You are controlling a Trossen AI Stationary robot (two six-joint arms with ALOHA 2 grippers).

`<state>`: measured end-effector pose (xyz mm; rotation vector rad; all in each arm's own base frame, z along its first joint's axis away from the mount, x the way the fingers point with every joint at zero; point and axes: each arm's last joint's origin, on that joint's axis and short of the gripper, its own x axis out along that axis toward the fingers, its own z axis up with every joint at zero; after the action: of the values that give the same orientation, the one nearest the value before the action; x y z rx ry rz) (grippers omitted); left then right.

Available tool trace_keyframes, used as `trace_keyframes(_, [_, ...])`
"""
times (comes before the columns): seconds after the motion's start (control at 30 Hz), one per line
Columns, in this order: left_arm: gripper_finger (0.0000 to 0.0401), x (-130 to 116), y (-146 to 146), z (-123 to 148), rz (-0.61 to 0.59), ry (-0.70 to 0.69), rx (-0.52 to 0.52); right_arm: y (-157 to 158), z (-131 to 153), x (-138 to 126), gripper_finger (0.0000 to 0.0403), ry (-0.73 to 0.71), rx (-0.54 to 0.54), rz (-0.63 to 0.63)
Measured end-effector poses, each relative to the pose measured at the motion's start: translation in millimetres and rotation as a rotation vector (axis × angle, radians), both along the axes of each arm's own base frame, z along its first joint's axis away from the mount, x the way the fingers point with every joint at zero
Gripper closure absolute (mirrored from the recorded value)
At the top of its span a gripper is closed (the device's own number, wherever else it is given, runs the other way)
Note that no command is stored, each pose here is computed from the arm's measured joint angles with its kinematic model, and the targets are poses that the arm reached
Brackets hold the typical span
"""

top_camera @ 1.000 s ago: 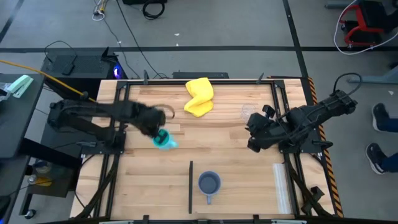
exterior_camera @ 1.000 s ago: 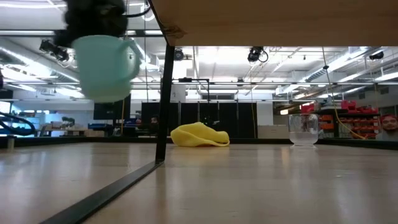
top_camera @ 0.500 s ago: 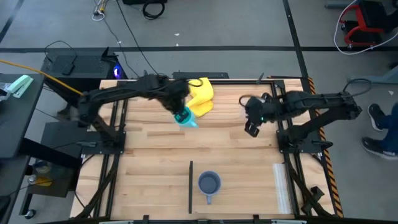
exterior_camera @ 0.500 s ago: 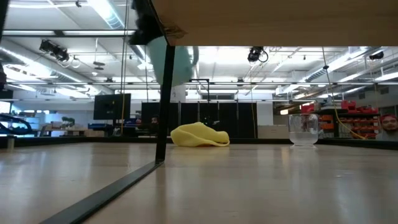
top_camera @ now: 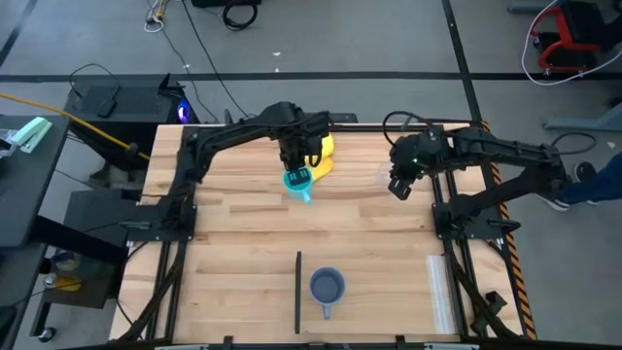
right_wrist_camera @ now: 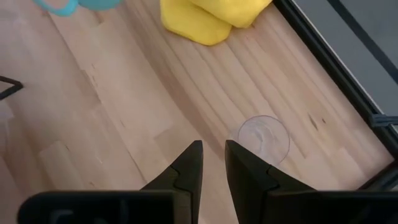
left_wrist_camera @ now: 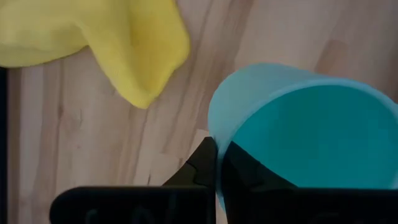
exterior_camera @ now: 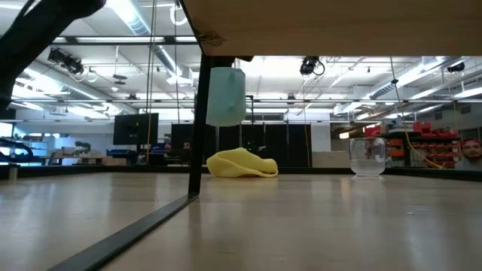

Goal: Stack small to large cups/mugs on shelf
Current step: Put the light blue mug on the shelf

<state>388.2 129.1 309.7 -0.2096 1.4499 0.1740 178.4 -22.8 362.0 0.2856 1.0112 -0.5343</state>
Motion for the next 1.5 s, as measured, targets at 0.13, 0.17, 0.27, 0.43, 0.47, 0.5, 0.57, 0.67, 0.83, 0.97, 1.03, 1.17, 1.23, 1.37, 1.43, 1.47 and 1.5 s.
trace_keyframes(0.13, [0.0390, 6, 1, -1, -0.027, -0.015, -0.006, -2, 0, 0, 0.0327, 0.010, 0.006, 0.024])
trace_keyframes(0.17, [0.0390, 8, 1, -2, -0.031, -0.017, -0.005, -3, -1, 1, 0.0327, 0.012, 0.013, 0.028])
trace_keyframes(0.27, [0.0390, 12, -2, -6, -0.058, -0.020, -0.003, -2, -2, 3, 0.0327, 0.013, 0.026, 0.044])
trace_keyframes(0.43, [0.0390, 25, -14, -15, -0.102, -0.045, 0.002, -2, -3, 5, 0.0327, 0.012, 0.053, 0.059])
trace_keyframes(0.47, [0.0390, 28, -18, -16, -0.111, -0.055, 0.001, -2, -3, 6, 0.0327, 0.013, 0.055, 0.061])
trace_keyframes(0.5, [0.0390, 31, -21, -18, -0.120, -0.055, 0.000, -2, -4, 8, 0.0327, 0.012, 0.057, 0.062])
trace_keyframes(0.57, [0.0390, 36, -28, -23, -0.138, -0.059, -0.003, -1, -4, 9, 0.0327, 0.011, 0.057, 0.063])
trace_keyframes(0.67, [0.0390, 41, -33, -30, -0.146, -0.054, -0.010, -2, -10, 12, 0.0327, -0.001, 0.062, 0.063])
trace_keyframes(0.83, [0.0390, 48, -34, -30, -0.117, -0.109, 0.004, -1, -35, 13, 0.0327, 0.064, 0.098, 0.063])
trace_keyframes(0.97, [0.0390, 50, -34, -29, -0.095, -0.131, 0.008, -1, -55, 14, 0.0327, 0.093, 0.116, 0.051])
trace_keyframes(1.03, [0.0390, 53, -33, -32, -0.093, -0.142, 0.010, -1, -63, 13, 0.0327, 0.120, 0.125, 0.052])
trace_keyframes(1.17, [0.0390, 59, -32, -42, -0.074, -0.141, 0.008, 0, -71, 13, 0.0327, 0.139, 0.123, 0.061])
trace_keyframes(1.23, [0.0390, 63, -31, -48, -0.067, -0.141, 0.008, -1, -72, 14, 0.0327, 0.136, 0.116, 0.077])
trace_keyframes(1.37, [0.0390, 65, -30, -61, -0.053, -0.088, 0.001, -1, -70, 18, 0.0327, 0.099, 0.096, 0.115])
trace_keyframes(1.43, [0.0390, 66, -29, -66, -0.041, -0.076, 0.005, -1, -70, 19, 0.0327, 0.087, 0.088, 0.132])
trace_keyframes(1.47, [0.0390, 65, -29, -68, -0.035, -0.055, 0.004, -1, -70, 19, 0.0327, 0.085, 0.085, 0.141])
trace_keyframes(1.5, [0.0390, 63, -28, -69, -0.032, -0.030, 0.007, -1, -69, 20, 0.0327, 0.080, 0.083, 0.143])
